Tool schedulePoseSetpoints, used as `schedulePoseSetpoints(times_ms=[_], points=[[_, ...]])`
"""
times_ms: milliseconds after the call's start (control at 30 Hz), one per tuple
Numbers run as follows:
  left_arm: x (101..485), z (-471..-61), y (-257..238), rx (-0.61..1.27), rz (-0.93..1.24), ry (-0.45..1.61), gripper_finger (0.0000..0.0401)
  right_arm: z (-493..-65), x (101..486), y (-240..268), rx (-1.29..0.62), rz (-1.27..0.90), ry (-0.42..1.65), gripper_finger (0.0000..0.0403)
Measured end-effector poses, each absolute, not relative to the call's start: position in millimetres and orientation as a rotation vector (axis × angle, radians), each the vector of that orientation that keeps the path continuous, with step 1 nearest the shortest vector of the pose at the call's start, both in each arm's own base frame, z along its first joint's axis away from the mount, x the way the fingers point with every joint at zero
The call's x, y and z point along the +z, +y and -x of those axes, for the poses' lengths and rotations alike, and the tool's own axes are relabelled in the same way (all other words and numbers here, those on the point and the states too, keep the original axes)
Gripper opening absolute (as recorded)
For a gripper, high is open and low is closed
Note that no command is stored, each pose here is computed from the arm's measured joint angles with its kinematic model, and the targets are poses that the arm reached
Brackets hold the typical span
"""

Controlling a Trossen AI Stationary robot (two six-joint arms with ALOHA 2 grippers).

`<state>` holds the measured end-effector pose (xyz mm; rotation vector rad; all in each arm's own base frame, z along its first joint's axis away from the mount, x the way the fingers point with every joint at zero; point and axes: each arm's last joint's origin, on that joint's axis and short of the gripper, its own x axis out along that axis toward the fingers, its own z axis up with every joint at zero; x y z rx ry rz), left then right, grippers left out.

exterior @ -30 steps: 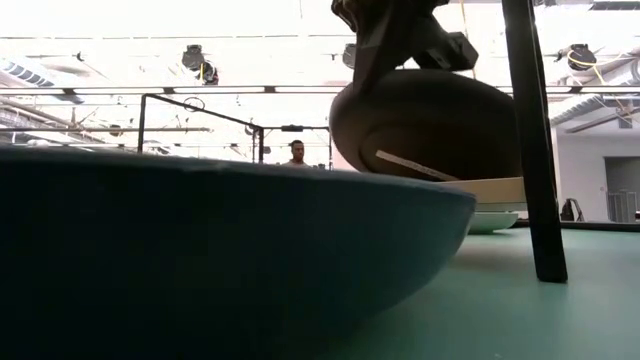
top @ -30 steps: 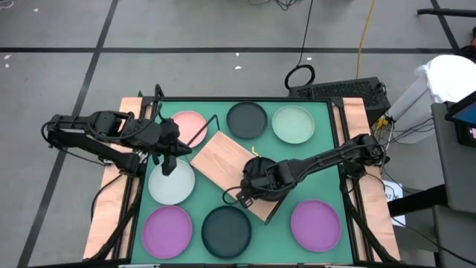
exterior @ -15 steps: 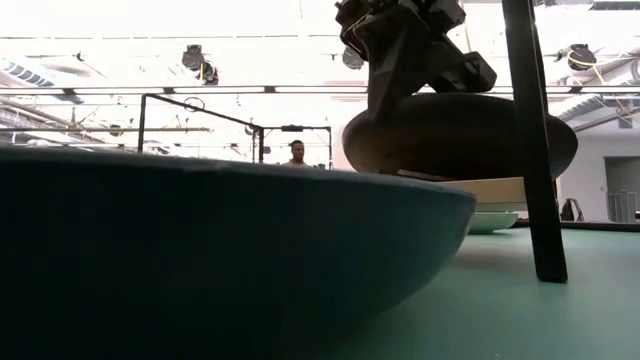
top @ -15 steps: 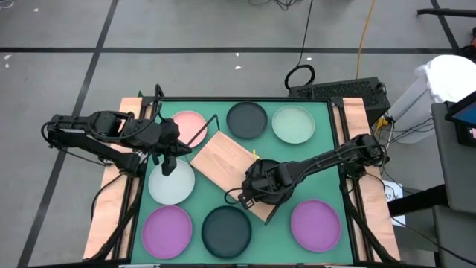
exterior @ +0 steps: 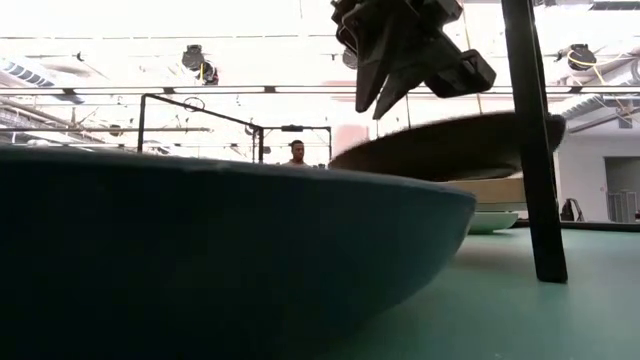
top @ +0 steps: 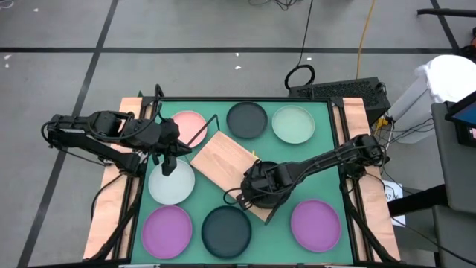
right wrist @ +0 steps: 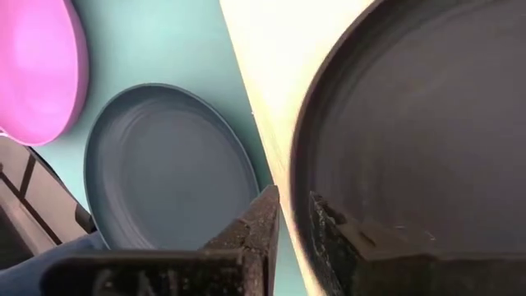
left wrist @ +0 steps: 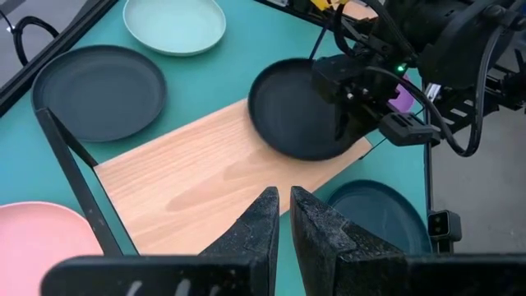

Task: Place and stack plates onto a shelf
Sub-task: Put the black plate on the shelf

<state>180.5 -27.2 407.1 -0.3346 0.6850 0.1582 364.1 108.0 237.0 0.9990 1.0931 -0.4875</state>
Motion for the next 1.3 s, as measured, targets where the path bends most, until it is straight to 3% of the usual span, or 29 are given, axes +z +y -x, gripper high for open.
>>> schedulePoseSetpoints(times_ms=[467, 667, 767, 1300], points=[[407, -181, -27, 0.159, 0.334, 0.685, 0.004, -370, 241, 104, -0.525, -1.132, 1.015, 0.0055], [407, -181, -27, 0.173, 0.328, 0.681, 0.004, -375, 241, 79, -0.634, -1.12, 0.935, 0.0022], [407, -181, -27, 0.173, 0.329, 0.681, 0.004, -376, 240, 66, -0.646, -1.082, 0.946, 0.0004], [407, -180, -27, 0.174, 0.333, 0.681, 0.004, -358, 225, 58, -0.752, -0.956, 1.115, 0.0]])
